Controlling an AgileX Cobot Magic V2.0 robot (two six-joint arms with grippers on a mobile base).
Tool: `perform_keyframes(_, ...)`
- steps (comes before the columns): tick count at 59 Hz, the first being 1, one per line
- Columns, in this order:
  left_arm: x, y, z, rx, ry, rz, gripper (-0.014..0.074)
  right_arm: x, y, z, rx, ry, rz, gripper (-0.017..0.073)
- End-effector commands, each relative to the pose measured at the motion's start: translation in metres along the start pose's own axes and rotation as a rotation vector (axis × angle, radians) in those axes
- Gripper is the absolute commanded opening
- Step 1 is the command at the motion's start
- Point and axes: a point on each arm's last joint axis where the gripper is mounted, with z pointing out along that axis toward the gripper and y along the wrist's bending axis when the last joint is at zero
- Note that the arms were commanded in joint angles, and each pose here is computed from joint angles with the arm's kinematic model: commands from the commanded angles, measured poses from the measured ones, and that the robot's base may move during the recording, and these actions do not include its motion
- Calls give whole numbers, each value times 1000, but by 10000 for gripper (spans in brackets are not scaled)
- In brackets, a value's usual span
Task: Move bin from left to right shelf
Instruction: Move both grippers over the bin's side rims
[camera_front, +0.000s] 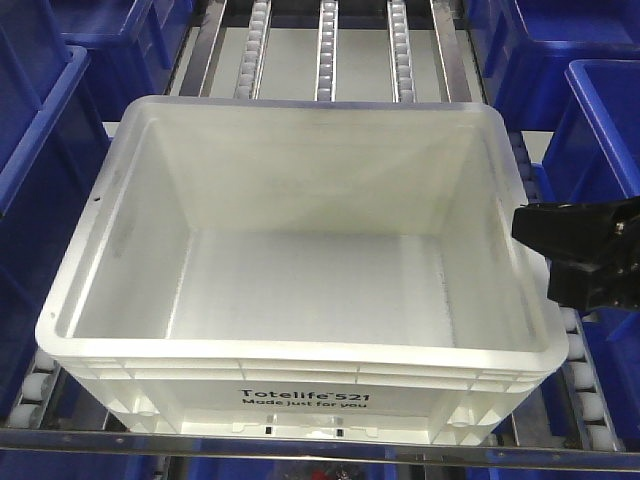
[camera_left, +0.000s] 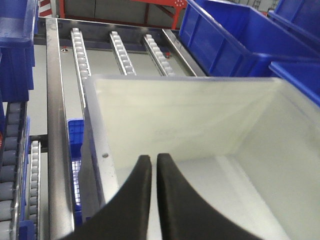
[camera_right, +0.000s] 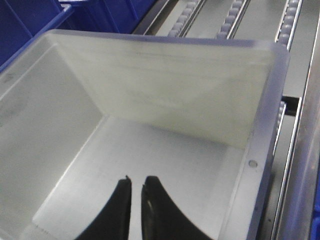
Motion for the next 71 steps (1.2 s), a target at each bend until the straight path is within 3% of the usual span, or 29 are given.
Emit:
perform_keyframes(1,-12,-2,2,7,-39,-5,80,-15,2,-5,7,-88,-18,141)
perform_keyframes(15,-8,2,17,-6,17,-19,295,-14,1,-5,17,-82,-35,501)
perform_keyframes(23,-10,5,24,-26,0,-24,392,-14,0,-5,25,-77,-35,620)
perform_keyframes(30,-15,7,30,-35,-3,-24,409,-14,-2,-2,44,-66,-47,623)
perform_keyframes(36,-28,6,40,-31,10,-15,409,-12,-8,5,72,-36,16,620)
perform_keyframes(40,-37,5,48,-26,22,-10,409,-12,-12,11,96,-9,30,617)
perform_keyframes(47,-46,8,63,-44,50,41,409,-21,-16,17,131,31,6,613)
perform_keyframes(71,-38,17,98,-59,165,24,409,-67,-23,35,182,91,-4,592)
